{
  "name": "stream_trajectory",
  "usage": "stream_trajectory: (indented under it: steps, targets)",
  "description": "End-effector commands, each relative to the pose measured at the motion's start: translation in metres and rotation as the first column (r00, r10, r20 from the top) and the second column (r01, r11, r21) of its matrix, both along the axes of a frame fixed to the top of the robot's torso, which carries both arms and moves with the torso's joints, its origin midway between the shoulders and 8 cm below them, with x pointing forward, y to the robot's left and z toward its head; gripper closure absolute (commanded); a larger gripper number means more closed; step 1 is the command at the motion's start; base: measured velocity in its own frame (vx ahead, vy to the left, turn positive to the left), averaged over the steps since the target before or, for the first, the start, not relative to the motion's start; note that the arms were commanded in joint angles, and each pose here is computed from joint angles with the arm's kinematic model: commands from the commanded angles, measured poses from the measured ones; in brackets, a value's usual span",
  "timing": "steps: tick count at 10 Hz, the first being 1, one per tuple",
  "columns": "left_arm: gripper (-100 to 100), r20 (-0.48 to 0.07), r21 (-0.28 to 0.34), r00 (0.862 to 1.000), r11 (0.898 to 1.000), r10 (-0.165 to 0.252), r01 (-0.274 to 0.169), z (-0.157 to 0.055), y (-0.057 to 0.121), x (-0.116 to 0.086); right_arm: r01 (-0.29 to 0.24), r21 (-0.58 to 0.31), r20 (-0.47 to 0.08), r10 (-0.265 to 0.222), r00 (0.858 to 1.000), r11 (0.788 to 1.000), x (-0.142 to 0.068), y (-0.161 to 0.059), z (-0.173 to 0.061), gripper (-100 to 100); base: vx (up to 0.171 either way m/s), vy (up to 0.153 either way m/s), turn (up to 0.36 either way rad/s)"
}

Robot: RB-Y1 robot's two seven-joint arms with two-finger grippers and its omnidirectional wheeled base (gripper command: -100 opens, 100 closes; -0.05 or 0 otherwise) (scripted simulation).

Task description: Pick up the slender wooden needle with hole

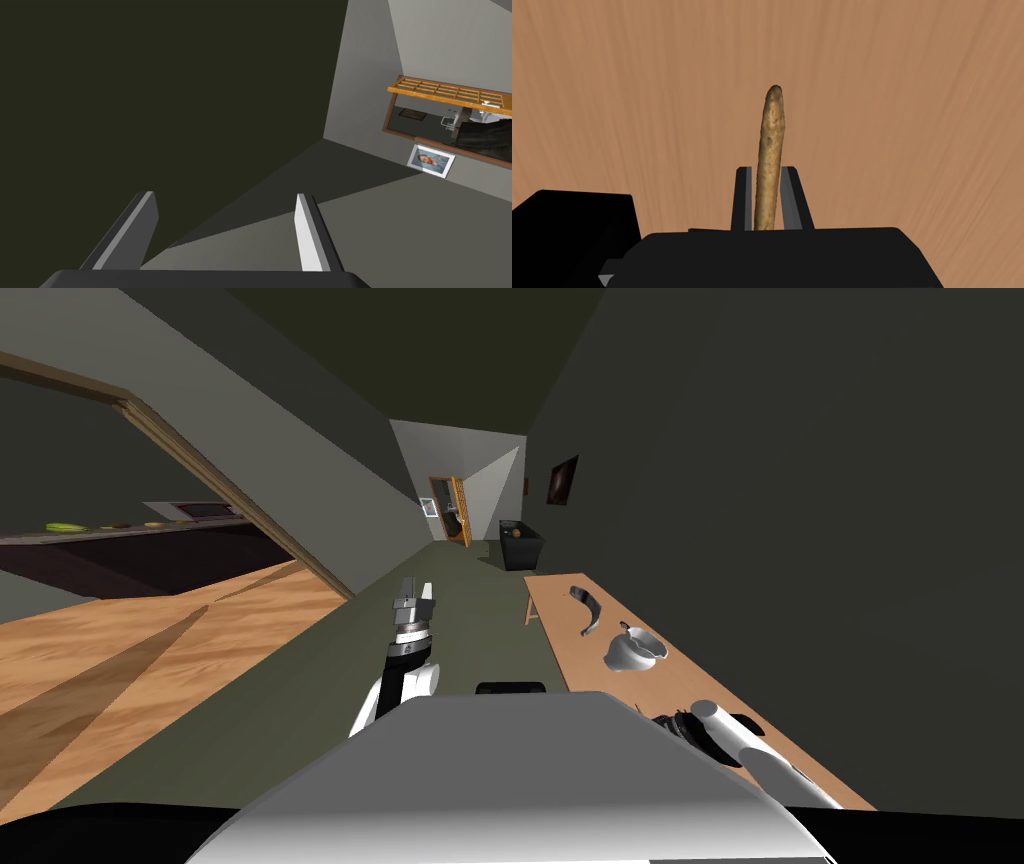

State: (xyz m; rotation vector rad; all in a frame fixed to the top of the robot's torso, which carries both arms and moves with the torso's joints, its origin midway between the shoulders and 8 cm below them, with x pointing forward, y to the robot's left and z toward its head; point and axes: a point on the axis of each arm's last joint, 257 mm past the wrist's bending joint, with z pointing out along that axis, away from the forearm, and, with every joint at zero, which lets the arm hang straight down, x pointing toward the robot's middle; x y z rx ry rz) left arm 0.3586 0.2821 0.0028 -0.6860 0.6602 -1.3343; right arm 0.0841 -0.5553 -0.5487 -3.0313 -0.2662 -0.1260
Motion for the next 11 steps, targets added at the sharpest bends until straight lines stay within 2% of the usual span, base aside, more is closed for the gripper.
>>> stream_trajectory:
  steps: [1,2,3,4,5,6,7,8,10,11]
  targets:
    - [0,0.0,0.0,1.0,1.0,0.0,0.0,0.0,0.0,0.0,0.031,-0.003,-0.002,-0.031,1.0,1.0,-0.017,-0.005,0.003,100,-0.003,0.015,0.277]
    - [0,0.0,0.0,1.0,1.0,0.0,0.0,0.0,0.0,0.0,0.033,-0.003,-0.007,-0.033,0.999,0.999,-0.021,-0.006,0.003,100,0.005,0.002,0.042]
    - [0,0.0,0.0,1.0,1.0,0.0,0.0,0.0,0.0,0.0,0.062,-0.022,0.011,-0.061,0.998,0.998,-0.03,-0.021,0.012,100,-0.002,0.024,0.331]
    - [0,0.0,0.0,1.0,1.0,0.0,0.0,0.0,0.0,0.0,0.084,-0.016,-0.006,-0.084,0.996,0.996,-0.049,-0.02,0.011,100,0.002,0.017,0.219]
    - [0,0.0,0.0,1.0,1.0,0.0,0.0,0.0,0.0,0.0,0.076,-0.017,0.002,-0.076,0.997,0.997,-0.044,-0.02,0.012,100,0.0,0.005,-0.025]
    - [0,0.0,0.0,1.0,1.0,0.0,0.0,0.0,0.0,0.0,0.084,-0.016,-0.006,-0.084,0.996,0.996,-0.049,-0.02,0.011,100,-0.002,0.003,-0.028]
    - [0,0.0,0.0,1.0,1.0,0.0,0.0,0.0,0.0,0.0,0.118,-0.038,-0.007,-0.118,0.993,0.992,-0.072,-0.035,0.021,100,-0.005,0.024,0.371]
    - [0,0.0,0.0,1.0,1.0,0.0,0.0,0.0,0.0,0.0,0.126,-0.032,0.001,-0.126,0.992,0.991,-0.072,-0.034,0.022,100,-0.003,0.013,0.231]
    - [0,0.0,0.0,1.0,1.0,0.0,0.0,0.0,0.0,0.0,0.127,-0.032,0.0,-0.127,0.992,0.991,-0.071,-0.034,0.022,100,0.001,0.0,-0.007]
    - [0,0.0,0.0,1.0,1.0,0.0,0.0,0.0,0.0,0.0,0.126,-0.033,-0.001,-0.126,0.992,0.991,-0.072,-0.034,0.022,0,0.0,0.0,0.0]
